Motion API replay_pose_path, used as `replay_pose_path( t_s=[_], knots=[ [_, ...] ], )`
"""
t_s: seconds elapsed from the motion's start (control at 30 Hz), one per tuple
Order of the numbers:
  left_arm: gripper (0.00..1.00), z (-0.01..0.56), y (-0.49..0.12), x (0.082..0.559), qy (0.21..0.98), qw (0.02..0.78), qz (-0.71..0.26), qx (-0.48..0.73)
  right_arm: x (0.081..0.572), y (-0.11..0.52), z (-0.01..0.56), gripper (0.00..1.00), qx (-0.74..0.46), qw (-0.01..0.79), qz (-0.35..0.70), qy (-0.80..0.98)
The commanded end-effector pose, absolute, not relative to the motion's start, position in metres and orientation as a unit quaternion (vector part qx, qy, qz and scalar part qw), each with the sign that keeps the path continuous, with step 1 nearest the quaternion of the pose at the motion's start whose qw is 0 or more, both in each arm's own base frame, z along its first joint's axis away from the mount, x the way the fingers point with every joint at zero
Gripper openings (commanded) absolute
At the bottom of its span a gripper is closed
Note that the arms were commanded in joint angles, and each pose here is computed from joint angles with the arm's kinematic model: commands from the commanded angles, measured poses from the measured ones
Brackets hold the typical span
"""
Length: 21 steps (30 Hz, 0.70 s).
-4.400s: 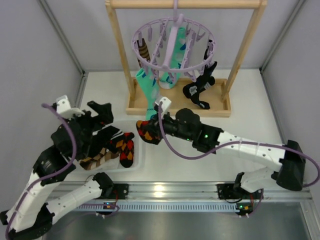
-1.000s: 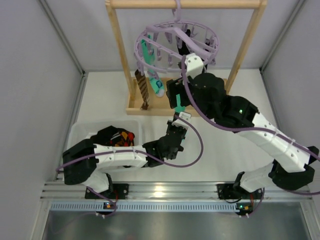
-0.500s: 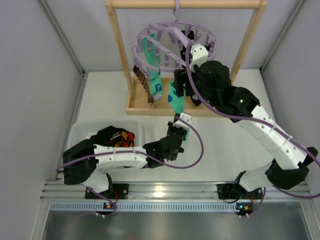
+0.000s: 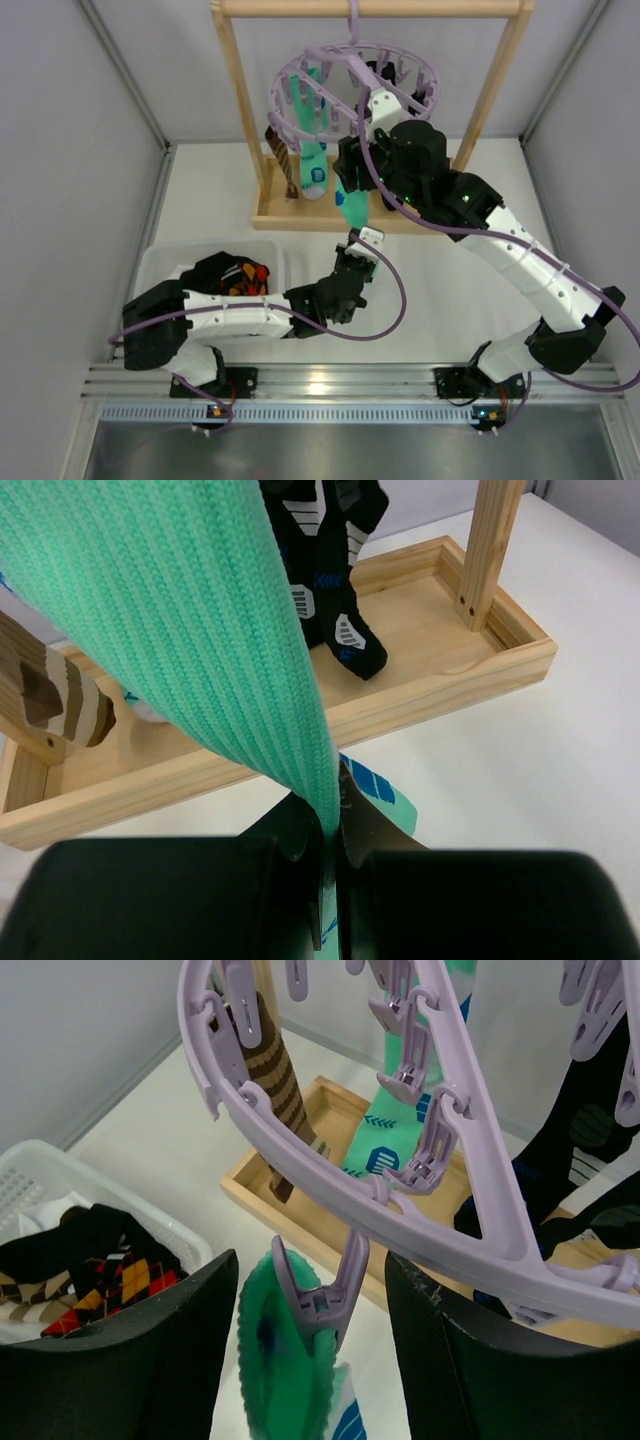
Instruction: Remove the socks clipped to the hanger
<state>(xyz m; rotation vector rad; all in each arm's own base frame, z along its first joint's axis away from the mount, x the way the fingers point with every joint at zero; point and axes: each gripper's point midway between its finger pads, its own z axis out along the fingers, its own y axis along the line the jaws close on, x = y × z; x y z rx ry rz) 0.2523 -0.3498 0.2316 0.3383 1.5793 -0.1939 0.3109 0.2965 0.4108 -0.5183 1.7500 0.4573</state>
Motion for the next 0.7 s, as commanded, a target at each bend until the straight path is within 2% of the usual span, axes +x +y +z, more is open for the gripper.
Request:
replay_pose_path(
  t_s=[0.0, 0.13, 0.33, 0.4, 0.53, 0.67],
  knots=[
    [0.00, 0.258, -0.350, 0.245, 0.692, 0.698, -0.123, 0.135, 0.322, 0.299, 0.423, 0.58, -0.208, 0.609, 0.214, 0.735],
    [0.00, 0.262, -0.351, 0.241, 0.690, 0.698, -0.134, 0.134, 0.325, 0.302, 0.422, 0.57, -0.208, 0.611, 0.224, 0.730],
    [0.00, 0.258, -0.352, 0.239, 0.692, 0.695, -0.139, 0.136, 0.327, 0.303, 0.433, 0.43, -0.191, 0.625, 0.244, 0.717],
    [0.00, 0.254, -0.352, 0.239, 0.693, 0.694, -0.137, 0.139, 0.328, 0.302, 0.436, 0.42, -0.183, 0.630, 0.249, 0.712],
    [0.00, 0.250, -0.351, 0.238, 0.695, 0.692, -0.135, 0.143, 0.328, 0.304, 0.435, 0.32, -0.180, 0.632, 0.254, 0.709],
    [0.00, 0.247, -0.349, 0.235, 0.704, 0.682, -0.150, 0.131, 0.329, 0.300, 0.435, 0.18, -0.171, 0.635, 0.251, 0.710]
  ],
)
